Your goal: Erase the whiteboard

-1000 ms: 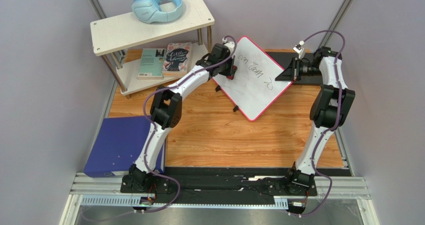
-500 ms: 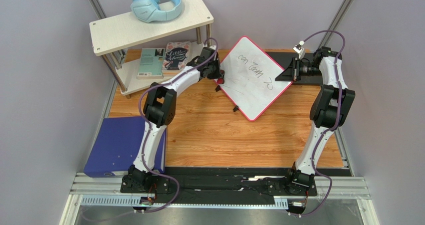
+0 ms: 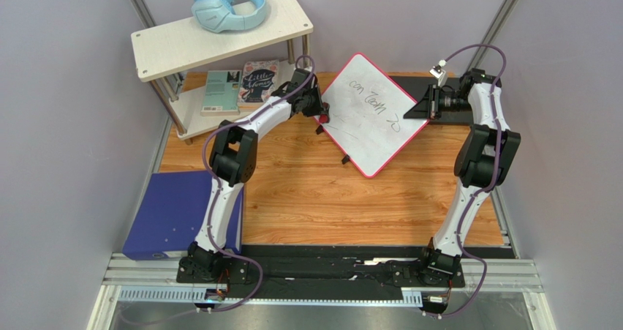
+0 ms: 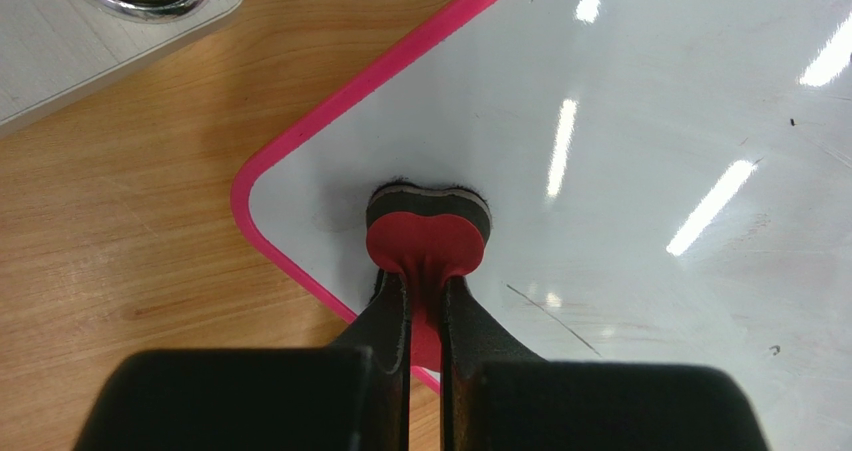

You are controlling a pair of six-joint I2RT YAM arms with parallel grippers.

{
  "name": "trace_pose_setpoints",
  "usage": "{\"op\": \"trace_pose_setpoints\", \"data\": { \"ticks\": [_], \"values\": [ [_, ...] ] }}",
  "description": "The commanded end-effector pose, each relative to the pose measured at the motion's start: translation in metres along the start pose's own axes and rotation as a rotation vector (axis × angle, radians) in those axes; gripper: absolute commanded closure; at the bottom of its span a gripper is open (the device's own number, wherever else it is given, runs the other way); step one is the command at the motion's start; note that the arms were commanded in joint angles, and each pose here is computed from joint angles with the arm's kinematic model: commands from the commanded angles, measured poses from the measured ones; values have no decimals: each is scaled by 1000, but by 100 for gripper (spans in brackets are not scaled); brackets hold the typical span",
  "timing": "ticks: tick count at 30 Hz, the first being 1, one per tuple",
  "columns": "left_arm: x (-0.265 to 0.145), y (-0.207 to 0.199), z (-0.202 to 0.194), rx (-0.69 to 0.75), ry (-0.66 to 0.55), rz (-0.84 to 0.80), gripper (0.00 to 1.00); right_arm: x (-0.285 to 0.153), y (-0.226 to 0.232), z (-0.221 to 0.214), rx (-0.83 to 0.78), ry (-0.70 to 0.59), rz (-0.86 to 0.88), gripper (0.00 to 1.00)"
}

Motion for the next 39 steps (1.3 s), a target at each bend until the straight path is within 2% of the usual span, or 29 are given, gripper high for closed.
{"op": "trace_pose_setpoints", "data": {
  "ticks": [1,6,15,20,24,28,33,39],
  "values": [
    [25,0,-41,16,96,-4,100,27,2,-16,-120,125,42,100],
    [27,-23,-75,30,144,-20,100,27,2,-16,-122,124,43,100],
    [21,-76,-137,261,208,-88,100,27,3,-16,-122,122,46,100],
    [18,-90,-154,343,212,-105,100,26,3,-15,-123,120,46,100],
    [21,-86,-146,349,170,-75,100,26,4,-15,-120,121,47,100],
    [23,-78,-122,310,118,-52,100,26,4,-15,-123,121,47,100],
    [23,-58,-74,250,25,7,100,26,4,-15,-123,119,47,100],
    [15,-61,-18,211,-131,30,100,26,5,-15,-125,123,47,100]
  ]
}}
Point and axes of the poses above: each gripper's point midway between its finger pads, its own x axis out along the fingers, its own y axis along the line the jaws close on, z = x × y, the point moved 8 cm from there along -x, back along the fingers, and after that the axes turned 15 degrees about -x, right-handed, at the moved point
